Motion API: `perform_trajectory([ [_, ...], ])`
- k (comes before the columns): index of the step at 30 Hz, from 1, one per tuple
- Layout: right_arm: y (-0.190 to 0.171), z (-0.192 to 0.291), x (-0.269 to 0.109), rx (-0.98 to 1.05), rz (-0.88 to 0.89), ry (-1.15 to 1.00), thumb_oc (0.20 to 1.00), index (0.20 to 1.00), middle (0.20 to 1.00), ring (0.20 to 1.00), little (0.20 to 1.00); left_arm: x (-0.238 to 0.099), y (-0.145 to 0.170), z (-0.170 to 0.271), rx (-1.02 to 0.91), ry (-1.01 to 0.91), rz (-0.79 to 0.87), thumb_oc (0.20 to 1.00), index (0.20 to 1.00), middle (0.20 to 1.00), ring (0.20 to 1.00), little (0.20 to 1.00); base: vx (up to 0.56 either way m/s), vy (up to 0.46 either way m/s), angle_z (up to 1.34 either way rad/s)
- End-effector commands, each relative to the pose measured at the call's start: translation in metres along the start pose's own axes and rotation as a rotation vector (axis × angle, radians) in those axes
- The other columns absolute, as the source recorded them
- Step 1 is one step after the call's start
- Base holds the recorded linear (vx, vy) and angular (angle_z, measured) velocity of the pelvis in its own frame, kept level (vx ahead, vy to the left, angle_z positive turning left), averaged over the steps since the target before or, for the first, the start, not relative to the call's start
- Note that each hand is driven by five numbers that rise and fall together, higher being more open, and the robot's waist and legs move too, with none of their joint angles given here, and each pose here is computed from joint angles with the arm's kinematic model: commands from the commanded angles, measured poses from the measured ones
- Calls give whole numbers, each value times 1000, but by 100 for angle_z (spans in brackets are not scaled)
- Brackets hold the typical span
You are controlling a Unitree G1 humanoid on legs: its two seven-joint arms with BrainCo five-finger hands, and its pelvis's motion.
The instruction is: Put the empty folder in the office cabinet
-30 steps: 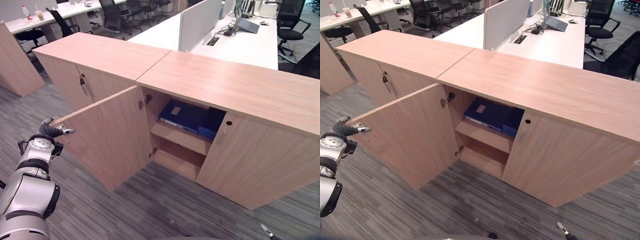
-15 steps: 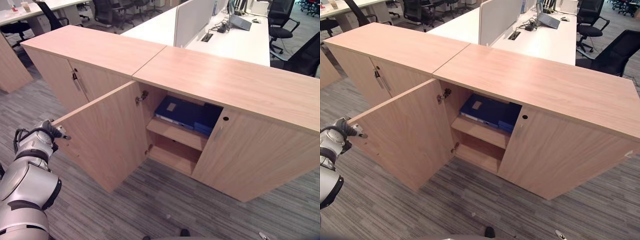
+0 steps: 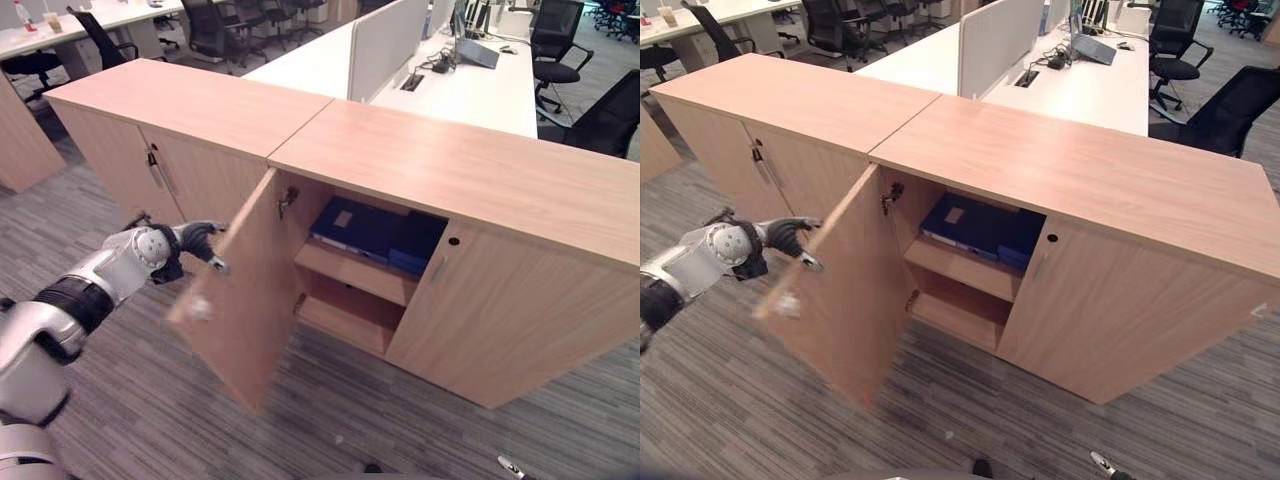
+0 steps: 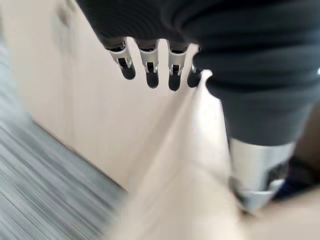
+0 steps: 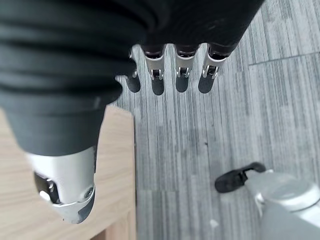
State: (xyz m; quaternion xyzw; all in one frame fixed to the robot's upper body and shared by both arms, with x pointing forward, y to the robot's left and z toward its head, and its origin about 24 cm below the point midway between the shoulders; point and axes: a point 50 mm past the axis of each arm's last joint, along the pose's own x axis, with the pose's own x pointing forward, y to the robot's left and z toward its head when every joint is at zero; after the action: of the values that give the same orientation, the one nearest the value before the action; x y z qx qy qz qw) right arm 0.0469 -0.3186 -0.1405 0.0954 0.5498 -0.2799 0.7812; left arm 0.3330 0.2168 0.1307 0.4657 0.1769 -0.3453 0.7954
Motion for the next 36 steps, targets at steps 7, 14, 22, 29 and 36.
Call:
perform_trajectory([
  [7,18,21,3,5,4,-88,1000,1000,1000,1000,1000,25,-146,181,-648,-1044,-794,1000,1000,1000,1000,1000,-15,-10,-15],
  [14,35,11,5,45,9,-77,1000,1000,1000,1000,1000,37,-171,185,-1000,-1082,-777,1000,1000,1000,1000,1000,-1,-3,-5],
  [22,38,5,5,85,-5,-57,1000,1000,1000,1000,1000,41,-172,163,-1107,-1024,-684,1000,1000,1000,1000,1000,-1,-1,0],
  [29,42,0,5,92,7,-38,1000,1000,1000,1000,1000,42,-186,127,-1199,-915,-658,1000,1000,1000,1000,1000,-6,-16,0],
  [36,50,-7,5,113,28,-20,1000,1000,1000,1000,1000,56,-211,85,-1438,-757,-544,1000,1000,1000,1000,1000,-17,-50,-1],
])
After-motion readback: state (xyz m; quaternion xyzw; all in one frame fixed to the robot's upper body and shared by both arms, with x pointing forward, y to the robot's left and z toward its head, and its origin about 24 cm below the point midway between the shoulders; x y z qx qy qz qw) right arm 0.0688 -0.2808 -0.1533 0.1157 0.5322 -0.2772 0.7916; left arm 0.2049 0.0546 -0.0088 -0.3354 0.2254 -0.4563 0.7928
